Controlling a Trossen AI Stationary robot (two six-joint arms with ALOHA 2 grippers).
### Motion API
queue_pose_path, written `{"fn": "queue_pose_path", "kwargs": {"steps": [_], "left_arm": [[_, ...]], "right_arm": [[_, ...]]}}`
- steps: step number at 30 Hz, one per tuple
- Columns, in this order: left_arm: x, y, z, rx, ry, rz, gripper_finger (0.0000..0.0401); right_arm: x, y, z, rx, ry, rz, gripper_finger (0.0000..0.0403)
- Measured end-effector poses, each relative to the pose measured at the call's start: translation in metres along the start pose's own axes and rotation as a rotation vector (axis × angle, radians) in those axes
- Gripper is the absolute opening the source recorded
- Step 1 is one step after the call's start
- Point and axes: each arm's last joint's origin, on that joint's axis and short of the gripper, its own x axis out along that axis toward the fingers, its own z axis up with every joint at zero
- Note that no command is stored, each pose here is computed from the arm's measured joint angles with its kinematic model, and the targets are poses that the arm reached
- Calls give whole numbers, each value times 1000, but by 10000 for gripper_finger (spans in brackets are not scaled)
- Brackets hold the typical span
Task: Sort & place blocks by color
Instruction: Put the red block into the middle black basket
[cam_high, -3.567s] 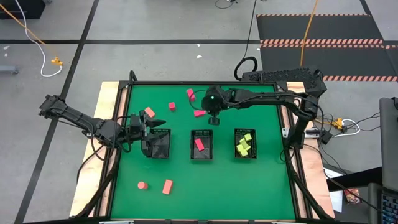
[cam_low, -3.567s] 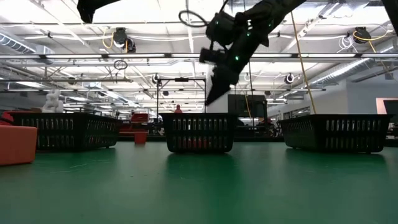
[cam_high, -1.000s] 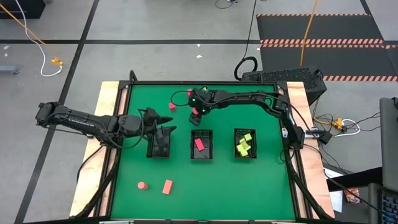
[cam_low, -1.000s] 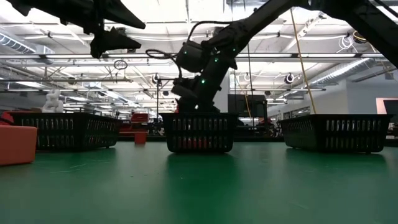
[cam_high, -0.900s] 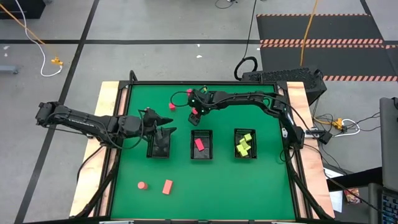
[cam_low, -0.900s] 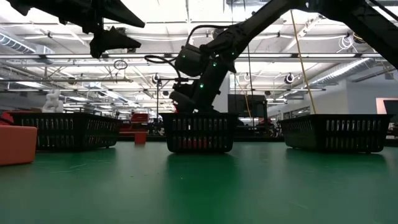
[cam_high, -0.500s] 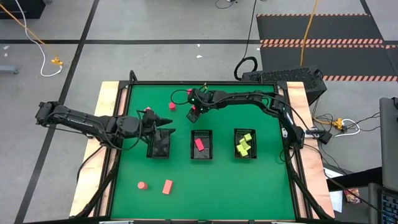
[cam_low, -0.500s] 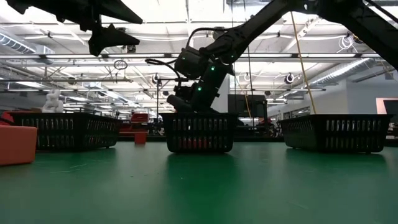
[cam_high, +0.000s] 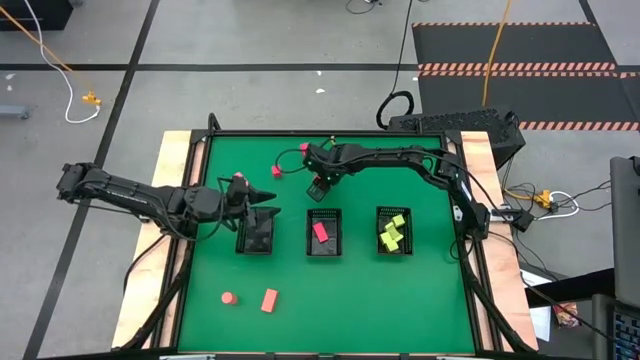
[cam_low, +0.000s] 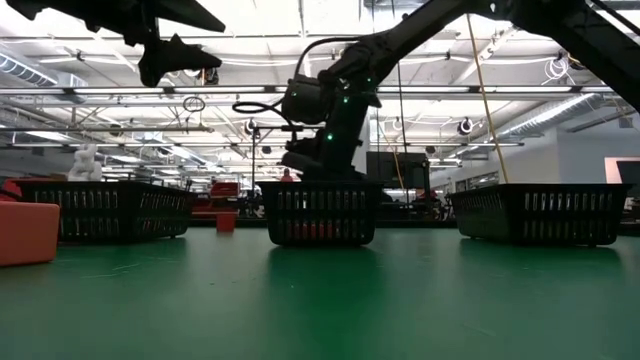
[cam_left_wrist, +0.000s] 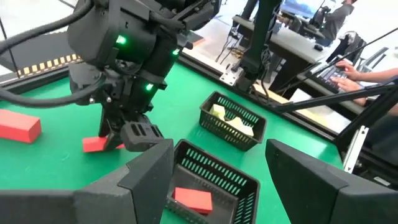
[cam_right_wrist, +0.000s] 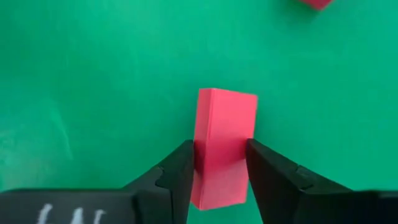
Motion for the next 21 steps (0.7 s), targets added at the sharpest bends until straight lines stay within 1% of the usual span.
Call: {"fn": "queue_pose_path", "kwargs": {"steps": [4, 9, 12, 15, 16, 18, 21], "left_arm": [[0, 0, 0, -3, 0, 0, 255], [0, -1, 0, -5, 2, -3, 255], [-1, -2, -1, -3, 6, -10, 255], [-1, -3, -2, -1, 8, -15, 255], [-1, -3, -2, -2, 8, -15, 255], [-1, -3, -2, -2, 8, -15, 255], [-1, -3, -2, -5, 8, -17, 255]], "right_arm": [[-1, 1, -7, -22, 63, -18, 112], [-2, 8, -17, -79, 140, -36, 62], [-9, 13, -24, -122, 181, -42, 31], [-17, 15, -27, -146, 188, -46, 5], [-20, 15, -27, -149, 184, -54, 3], [-27, 15, -27, -147, 166, -61, 13], [-33, 15, -27, -120, 157, -58, 49]]}}
